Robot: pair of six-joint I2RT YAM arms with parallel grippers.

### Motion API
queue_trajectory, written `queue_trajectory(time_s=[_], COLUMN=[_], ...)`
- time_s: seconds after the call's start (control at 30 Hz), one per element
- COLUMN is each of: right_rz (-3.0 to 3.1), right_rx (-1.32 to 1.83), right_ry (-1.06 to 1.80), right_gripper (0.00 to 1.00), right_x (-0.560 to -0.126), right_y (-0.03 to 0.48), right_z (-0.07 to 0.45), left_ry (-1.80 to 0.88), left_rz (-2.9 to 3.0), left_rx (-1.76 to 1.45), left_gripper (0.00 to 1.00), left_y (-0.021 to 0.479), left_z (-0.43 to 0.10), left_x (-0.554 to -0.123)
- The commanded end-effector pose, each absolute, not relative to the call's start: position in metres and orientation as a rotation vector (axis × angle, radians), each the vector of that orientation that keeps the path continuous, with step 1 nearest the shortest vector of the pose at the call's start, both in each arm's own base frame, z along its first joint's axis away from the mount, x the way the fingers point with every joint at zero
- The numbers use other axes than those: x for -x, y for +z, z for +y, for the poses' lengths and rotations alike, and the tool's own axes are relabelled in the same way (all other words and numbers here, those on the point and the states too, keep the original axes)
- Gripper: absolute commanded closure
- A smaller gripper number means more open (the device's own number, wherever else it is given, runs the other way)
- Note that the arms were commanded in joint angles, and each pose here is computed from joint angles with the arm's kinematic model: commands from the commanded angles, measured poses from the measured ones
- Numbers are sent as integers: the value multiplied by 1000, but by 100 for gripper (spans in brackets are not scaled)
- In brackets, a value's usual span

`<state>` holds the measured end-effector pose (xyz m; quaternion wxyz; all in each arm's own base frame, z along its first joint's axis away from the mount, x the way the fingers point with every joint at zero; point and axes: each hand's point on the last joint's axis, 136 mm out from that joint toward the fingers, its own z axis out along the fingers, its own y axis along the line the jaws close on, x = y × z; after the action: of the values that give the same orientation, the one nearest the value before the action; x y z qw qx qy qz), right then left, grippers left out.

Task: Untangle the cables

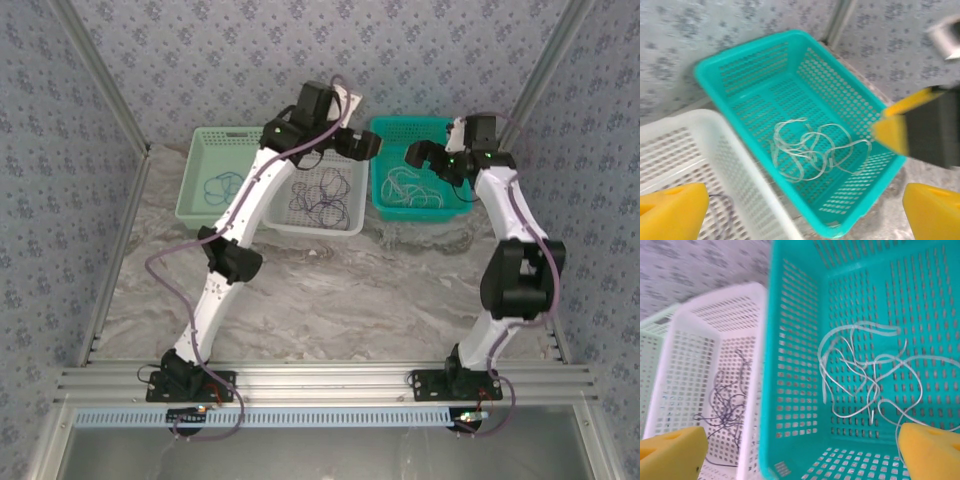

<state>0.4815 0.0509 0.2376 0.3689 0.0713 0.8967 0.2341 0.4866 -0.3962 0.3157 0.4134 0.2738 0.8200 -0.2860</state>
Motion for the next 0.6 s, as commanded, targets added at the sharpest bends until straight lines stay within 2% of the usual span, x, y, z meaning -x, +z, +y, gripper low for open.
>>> queue_trajectory(time_s=[0.0,0.3,0.57], right_rz=[2188,2078,2026], right_rx=[-86,-80,-81], right_ry=[419,147,131], right_gripper=[0,0,0], right_x=[-470,-410,-396], right_y=[252,237,227], right_z=[37,-3,-8], left_ry=[-537,-244,-132], left_rz=[2063,2186,2234], left_rx=[-625,-514,-430], left_gripper=[0,1,1], left_y=[348,337,337], left_z=[-351,-272,-233], left_x=[-484,-498,-500])
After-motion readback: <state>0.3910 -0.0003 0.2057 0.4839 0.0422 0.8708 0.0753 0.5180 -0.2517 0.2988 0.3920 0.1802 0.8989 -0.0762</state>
